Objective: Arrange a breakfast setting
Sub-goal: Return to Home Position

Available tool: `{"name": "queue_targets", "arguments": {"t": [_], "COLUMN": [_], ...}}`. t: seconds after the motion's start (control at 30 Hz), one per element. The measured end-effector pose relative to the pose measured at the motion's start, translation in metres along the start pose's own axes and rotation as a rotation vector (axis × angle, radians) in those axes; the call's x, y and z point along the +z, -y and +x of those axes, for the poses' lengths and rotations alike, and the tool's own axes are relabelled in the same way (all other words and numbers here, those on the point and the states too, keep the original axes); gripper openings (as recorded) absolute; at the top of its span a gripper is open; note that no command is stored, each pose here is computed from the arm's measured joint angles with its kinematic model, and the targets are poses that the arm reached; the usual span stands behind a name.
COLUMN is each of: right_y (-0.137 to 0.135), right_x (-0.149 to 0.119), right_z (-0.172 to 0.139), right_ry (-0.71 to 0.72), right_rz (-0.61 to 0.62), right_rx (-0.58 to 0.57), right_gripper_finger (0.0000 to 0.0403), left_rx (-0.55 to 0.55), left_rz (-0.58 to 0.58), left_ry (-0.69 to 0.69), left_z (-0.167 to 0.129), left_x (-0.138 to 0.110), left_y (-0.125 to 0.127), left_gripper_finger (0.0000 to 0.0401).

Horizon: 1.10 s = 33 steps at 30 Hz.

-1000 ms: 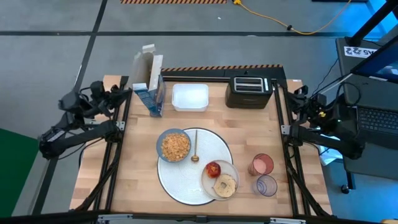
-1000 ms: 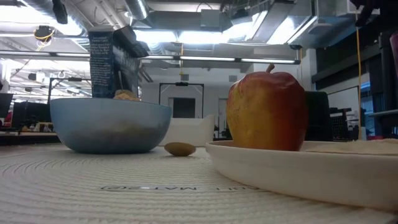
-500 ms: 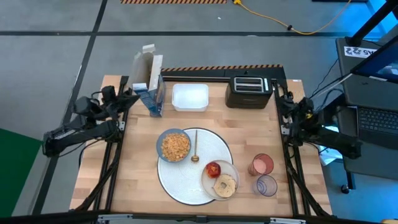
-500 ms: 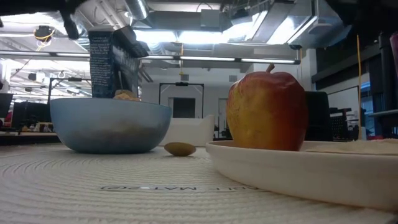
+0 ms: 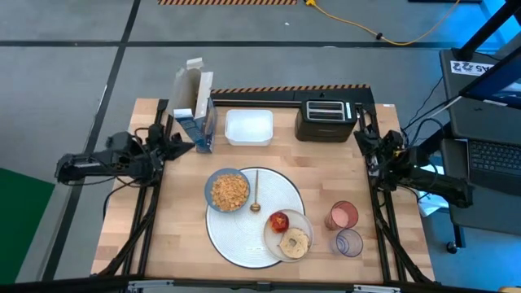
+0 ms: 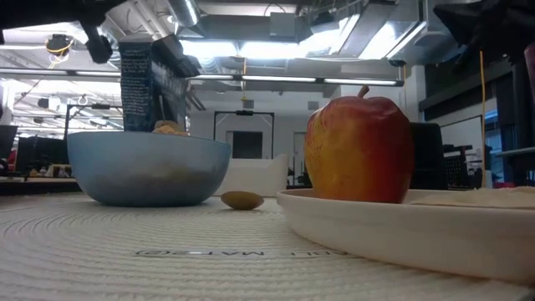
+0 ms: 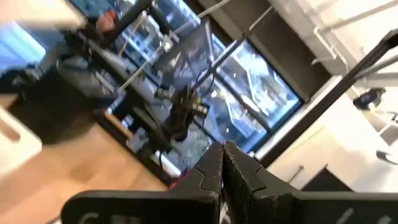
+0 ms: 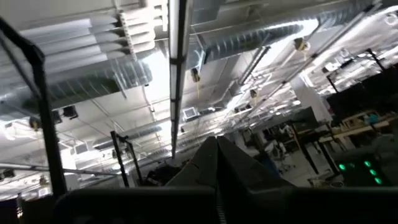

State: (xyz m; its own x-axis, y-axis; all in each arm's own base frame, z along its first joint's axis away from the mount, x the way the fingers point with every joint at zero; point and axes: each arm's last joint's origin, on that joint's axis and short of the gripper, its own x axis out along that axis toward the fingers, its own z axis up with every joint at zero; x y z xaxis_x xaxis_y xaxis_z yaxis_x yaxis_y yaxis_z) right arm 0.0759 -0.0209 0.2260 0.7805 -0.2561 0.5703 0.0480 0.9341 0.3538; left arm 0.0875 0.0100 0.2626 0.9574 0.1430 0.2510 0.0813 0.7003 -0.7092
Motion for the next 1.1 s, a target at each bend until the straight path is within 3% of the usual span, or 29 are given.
{"name": "queue_targets", "arguments": {"t": [0.37, 0.5, 0.8, 1.0, 1.1], "right_y": [0.0, 0.003, 0.007, 0.009, 0.01], "right_x": [-0.004, -0.011, -0.016, -0.021, -0.025], "right_z": [0.0, -0.001, -0.003, -0.004, -0.004], "right_ry": [-0.052, -0.13, -0.123, -0.171, -0.227], "right_rz": [-0.057, -0.046, -0.05, -0.052, -0.064], "right_rx": [0.031, 0.027, -0.036, -0.072, -0.04], "right_gripper_finger": [0.0002, 0.0002, 0.0002, 0.0003, 0.0003], "left_rx": [0.166, 0.23, 0.205, 0.11, 0.155], "left_rz": [0.042, 0.108, 0.122, 0.056, 0.09], "left_ry": [-0.09, -0.12, -0.131, -0.107, -0.111], "left_z": [-0.018, -0.022, -0.019, -0.014, -0.014], "left_x": [-0.022, -0.026, -0.036, -0.064, -0.066], "left_y": [-0.02, -0.025, -0.034, -0.058, -0.061], "left_gripper_finger": [0.0, 0.0, 0.0, 0.0, 0.0]}}
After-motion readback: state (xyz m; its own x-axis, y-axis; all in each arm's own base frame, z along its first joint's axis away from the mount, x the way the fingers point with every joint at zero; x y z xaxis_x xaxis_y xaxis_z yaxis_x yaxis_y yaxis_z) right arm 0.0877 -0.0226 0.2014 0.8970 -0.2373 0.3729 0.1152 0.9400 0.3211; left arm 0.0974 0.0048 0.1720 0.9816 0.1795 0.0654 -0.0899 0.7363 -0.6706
